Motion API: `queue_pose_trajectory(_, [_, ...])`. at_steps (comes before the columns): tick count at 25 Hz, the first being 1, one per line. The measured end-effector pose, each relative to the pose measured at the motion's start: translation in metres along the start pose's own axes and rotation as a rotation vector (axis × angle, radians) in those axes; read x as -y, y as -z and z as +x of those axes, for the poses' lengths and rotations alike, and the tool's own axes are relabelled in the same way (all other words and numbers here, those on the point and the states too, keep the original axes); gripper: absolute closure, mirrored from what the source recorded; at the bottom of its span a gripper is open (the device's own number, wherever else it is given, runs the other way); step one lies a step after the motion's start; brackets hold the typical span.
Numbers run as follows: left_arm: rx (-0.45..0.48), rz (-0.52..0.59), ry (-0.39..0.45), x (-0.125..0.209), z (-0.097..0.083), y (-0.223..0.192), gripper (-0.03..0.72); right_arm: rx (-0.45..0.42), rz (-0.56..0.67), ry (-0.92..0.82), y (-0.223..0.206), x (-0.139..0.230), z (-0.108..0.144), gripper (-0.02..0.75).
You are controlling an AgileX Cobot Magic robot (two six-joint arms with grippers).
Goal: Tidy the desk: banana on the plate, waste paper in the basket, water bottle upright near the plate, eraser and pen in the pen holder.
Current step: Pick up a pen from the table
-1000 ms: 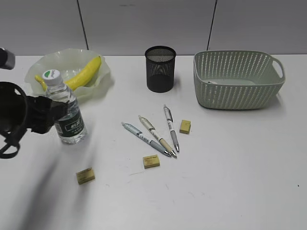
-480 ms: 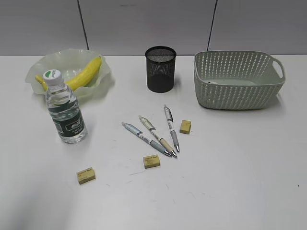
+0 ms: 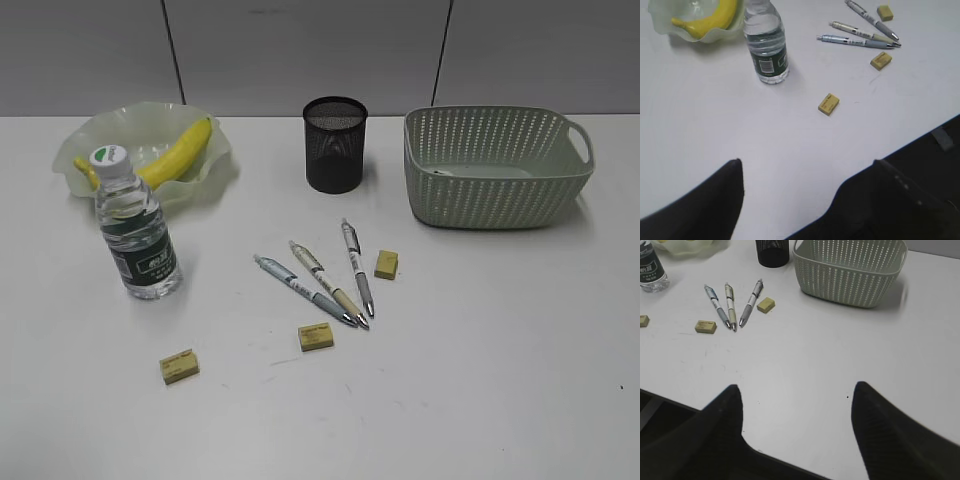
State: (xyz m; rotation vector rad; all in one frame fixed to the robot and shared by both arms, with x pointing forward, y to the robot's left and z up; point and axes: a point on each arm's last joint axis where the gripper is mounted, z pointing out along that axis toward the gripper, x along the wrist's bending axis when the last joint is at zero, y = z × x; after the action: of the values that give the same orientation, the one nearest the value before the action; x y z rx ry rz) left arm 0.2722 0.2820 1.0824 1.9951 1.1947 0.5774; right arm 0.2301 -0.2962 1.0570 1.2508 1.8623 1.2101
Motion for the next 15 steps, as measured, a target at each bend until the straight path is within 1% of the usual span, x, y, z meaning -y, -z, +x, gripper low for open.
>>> queue_pose_trajectory(4, [-0.005, -0.017, -0.003, 0.021, -0.001, -0.003, 0.102, -0.002, 0.000, -0.001, 0.000, 0.000, 0.000, 0.201])
queue_pose_trajectory(7, [-0.006, -0.044, -0.004, 0.025, -0.001, -0.002, 0.104, -0.003, 0.000, 0.007, 0.000, 0.000, 0.000, 0.201])
queue_pose_trajectory(9, [-0.007, -0.049, -0.003, 0.026, -0.001, -0.002, 0.105, -0.005, 0.026, 0.021, -0.004, -0.002, 0.000, 0.201])
queue_pose_trajectory(12, [-0.008, -0.055, -0.003, 0.026, -0.001, -0.001, 0.104, -0.013, 0.090, 0.063, -0.017, -0.016, 0.000, 0.201])
queue_pose_trajectory(15, [-0.008, -0.060, -0.003, 0.026, -0.001, -0.001, 0.104, -0.022, 0.142, 0.088, -0.041, -0.041, -0.001, 0.201])
